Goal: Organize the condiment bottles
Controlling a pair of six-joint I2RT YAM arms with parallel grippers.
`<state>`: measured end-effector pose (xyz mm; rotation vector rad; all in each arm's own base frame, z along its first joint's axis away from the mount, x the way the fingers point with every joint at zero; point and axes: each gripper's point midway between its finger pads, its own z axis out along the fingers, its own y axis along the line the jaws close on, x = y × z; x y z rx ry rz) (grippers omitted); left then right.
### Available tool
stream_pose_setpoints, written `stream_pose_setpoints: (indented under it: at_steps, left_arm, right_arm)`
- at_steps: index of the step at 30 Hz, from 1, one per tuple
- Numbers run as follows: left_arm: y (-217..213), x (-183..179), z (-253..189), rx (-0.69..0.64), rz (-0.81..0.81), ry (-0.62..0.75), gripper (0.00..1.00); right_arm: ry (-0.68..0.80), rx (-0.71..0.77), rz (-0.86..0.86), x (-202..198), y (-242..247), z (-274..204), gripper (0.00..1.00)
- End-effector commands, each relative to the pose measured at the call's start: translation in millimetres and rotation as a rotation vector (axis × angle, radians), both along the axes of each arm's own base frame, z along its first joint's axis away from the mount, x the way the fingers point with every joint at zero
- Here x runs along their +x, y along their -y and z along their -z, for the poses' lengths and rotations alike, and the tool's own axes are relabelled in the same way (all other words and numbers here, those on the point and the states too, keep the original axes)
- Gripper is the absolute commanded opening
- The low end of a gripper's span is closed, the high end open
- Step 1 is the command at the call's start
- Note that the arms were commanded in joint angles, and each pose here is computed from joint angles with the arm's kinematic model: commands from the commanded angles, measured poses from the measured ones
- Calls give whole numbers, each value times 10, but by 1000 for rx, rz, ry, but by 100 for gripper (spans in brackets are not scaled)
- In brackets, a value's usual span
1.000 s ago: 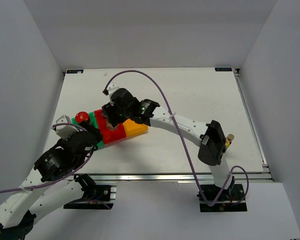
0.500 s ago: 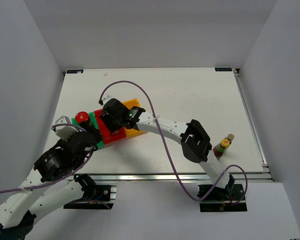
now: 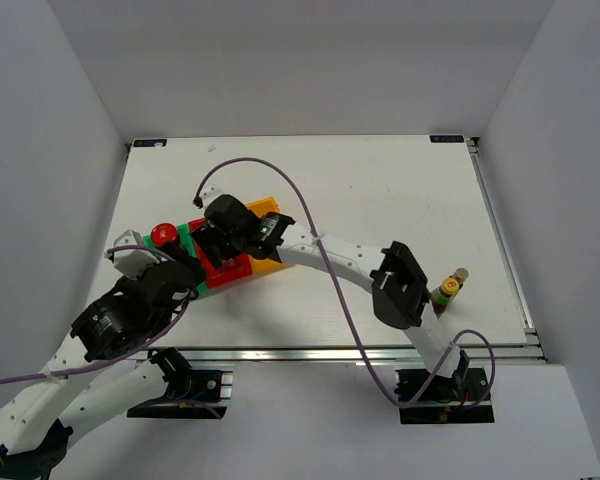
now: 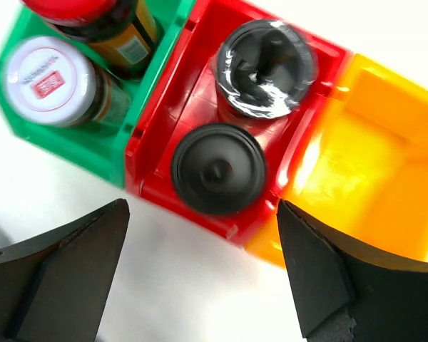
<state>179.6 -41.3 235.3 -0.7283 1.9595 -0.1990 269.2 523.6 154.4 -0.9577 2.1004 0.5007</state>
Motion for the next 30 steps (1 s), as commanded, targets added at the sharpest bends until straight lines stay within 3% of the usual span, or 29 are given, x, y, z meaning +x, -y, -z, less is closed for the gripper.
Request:
stream_pose_setpoints:
  at_steps: [1, 7, 11, 14, 17, 18, 23, 25, 30]
  left_arm:
    - [14, 67, -166, -5, -10, 43, 98]
    - [197, 192, -158, 22, 42, 35, 98]
    - [448, 333, -236, 19, 132, 68, 98]
    - [687, 427, -235, 44, 257, 103, 98]
    - [928, 515, -202, 53, 356, 122, 98]
    - [978, 537, -163, 66, 375, 113, 98]
    - [1259, 653, -46, 105, 468, 69, 98]
    - [1345, 681, 1, 113, 499, 57, 98]
    - [1446, 705, 15, 98, 539, 81, 98]
  right_arm:
    - [121, 135, 32, -14, 222, -968, 89]
    - [201, 127, 184, 36, 1003, -1461, 89]
    - [95, 62, 397, 161, 1964, -1343, 89]
    - [8, 19, 652, 205, 2979, -1142, 89]
    - [43, 48, 855, -90, 3766, -1257, 89]
    - [44, -10, 916, -210, 4011, -1196, 89]
    - [-10, -18, 1101, -658, 4604, -1022, 89]
    - [-36, -88, 1142, -806, 4776, -903, 89]
    - [-96, -107, 1190, -974, 4912, -669, 89]
